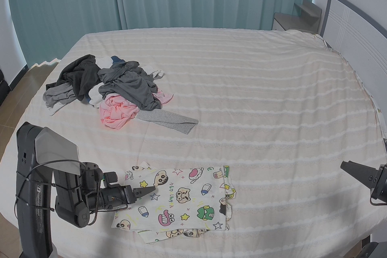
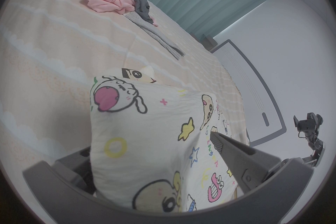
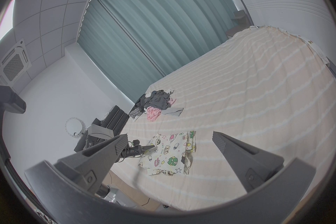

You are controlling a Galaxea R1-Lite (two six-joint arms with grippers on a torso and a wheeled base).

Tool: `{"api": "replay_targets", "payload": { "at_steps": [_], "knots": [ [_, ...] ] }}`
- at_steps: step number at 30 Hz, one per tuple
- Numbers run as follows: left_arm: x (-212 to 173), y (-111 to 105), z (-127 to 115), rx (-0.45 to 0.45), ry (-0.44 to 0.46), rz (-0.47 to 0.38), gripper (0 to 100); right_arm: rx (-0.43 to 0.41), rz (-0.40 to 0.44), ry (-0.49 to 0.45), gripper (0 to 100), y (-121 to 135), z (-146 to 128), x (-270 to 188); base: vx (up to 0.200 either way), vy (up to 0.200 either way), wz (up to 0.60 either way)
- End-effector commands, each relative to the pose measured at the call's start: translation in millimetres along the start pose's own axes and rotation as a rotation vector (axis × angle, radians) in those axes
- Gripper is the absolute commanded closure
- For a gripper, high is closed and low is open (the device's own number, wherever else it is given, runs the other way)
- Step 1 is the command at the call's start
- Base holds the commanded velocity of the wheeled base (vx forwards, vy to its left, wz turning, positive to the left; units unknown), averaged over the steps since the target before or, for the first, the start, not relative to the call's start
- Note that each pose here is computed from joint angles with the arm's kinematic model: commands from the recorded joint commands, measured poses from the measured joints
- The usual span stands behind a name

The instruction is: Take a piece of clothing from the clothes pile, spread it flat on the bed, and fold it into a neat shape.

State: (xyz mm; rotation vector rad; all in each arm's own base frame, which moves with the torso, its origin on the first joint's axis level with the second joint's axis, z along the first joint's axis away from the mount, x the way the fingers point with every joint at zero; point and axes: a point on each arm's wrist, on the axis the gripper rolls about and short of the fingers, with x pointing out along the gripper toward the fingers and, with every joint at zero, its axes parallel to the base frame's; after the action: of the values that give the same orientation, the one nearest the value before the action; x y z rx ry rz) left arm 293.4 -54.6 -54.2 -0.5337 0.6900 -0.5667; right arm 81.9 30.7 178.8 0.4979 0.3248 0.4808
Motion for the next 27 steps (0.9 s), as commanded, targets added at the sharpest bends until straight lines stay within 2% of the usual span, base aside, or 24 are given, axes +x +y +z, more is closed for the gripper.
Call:
{"api": "replay_targets", "payload": {
  "at_steps": [1,15,21,27],
  "knots": [
    [3,-3,-1,0.01,0.001,-0.013,100,0.0,0.001,-0.001,0,0,1,1,0.0,0.0,0.0],
    [-11,-1,-7,-0.014,0.016,0.019,100,-0.001,0.011,0.008,0,0,1,1,0.0,0.0,0.0],
    [-37,1,12,-0.027,-0.07,0.054,100,-0.003,0.016,0.002,0,1,1,0,0.0,0.0,0.0],
    [-66,19,28,-0.061,-0.169,0.124,100,-0.004,0.018,0.004,0,1,1,0,0.0,0.0,0.0]
  ]
}}
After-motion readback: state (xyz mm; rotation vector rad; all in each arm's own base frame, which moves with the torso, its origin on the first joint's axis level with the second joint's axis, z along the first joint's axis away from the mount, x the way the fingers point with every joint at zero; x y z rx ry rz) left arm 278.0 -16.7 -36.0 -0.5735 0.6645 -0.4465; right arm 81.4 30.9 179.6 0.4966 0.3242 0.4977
